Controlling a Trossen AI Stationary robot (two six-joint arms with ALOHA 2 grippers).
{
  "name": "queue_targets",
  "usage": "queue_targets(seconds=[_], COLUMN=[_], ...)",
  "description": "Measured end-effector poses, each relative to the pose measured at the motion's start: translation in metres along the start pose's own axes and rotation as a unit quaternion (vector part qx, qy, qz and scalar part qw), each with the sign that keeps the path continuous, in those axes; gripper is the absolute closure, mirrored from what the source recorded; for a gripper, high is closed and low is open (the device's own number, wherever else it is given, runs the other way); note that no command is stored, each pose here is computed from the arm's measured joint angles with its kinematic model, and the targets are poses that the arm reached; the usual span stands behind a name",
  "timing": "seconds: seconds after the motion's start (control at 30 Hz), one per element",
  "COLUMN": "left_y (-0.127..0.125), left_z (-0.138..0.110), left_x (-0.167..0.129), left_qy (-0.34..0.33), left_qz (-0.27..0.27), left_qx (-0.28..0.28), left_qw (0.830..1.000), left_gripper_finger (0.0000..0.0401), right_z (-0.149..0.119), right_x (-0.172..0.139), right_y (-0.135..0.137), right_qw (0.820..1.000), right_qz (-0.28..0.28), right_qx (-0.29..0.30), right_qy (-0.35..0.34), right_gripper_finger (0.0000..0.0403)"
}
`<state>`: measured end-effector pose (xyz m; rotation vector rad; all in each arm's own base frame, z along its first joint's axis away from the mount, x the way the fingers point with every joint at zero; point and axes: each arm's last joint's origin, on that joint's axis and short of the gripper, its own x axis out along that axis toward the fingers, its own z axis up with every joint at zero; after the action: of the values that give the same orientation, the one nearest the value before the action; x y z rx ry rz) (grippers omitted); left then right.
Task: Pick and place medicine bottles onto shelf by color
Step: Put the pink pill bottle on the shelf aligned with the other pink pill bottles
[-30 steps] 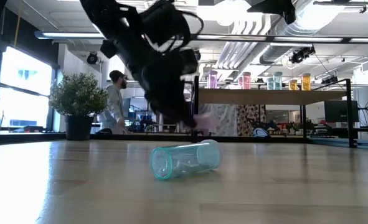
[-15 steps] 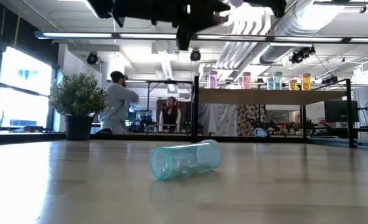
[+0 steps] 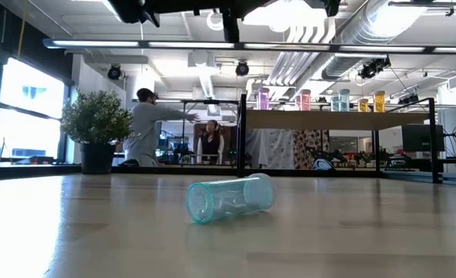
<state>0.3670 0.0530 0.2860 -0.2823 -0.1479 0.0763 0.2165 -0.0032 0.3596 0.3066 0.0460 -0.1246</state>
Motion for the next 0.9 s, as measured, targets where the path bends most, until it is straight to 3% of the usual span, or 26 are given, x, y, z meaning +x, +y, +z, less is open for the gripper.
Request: queue_targets(seconds=[0.33,0.7,0.9], left_y=[0.001,0.001,0.002], left_z=[0.0,0.0,0.0], left_x=[0.0,0.0,0.0], left_qy=[-0.002,-0.002,-0.003], left_qz=[0.009,0.011,0.019], left_qx=[-0.008,-0.008,-0.008], left_qw=[1.0,1.0,1.0], left_gripper_finger=[0.0306,0.0306,0.0306], right_z=[-0.006,-0.007,-0.008], right_x=[0.016,0.017,0.017], right_y=[0.001,0.0,0.0], right_qw=[1.0,1.0,1.0], right_qz=[0.01,0.009,0.008], right_qx=[0.002,0.002,0.013], right_qy=[0.004,0.008,0.011], right_gripper_finger=[0.0151,0.0269,0.0293])
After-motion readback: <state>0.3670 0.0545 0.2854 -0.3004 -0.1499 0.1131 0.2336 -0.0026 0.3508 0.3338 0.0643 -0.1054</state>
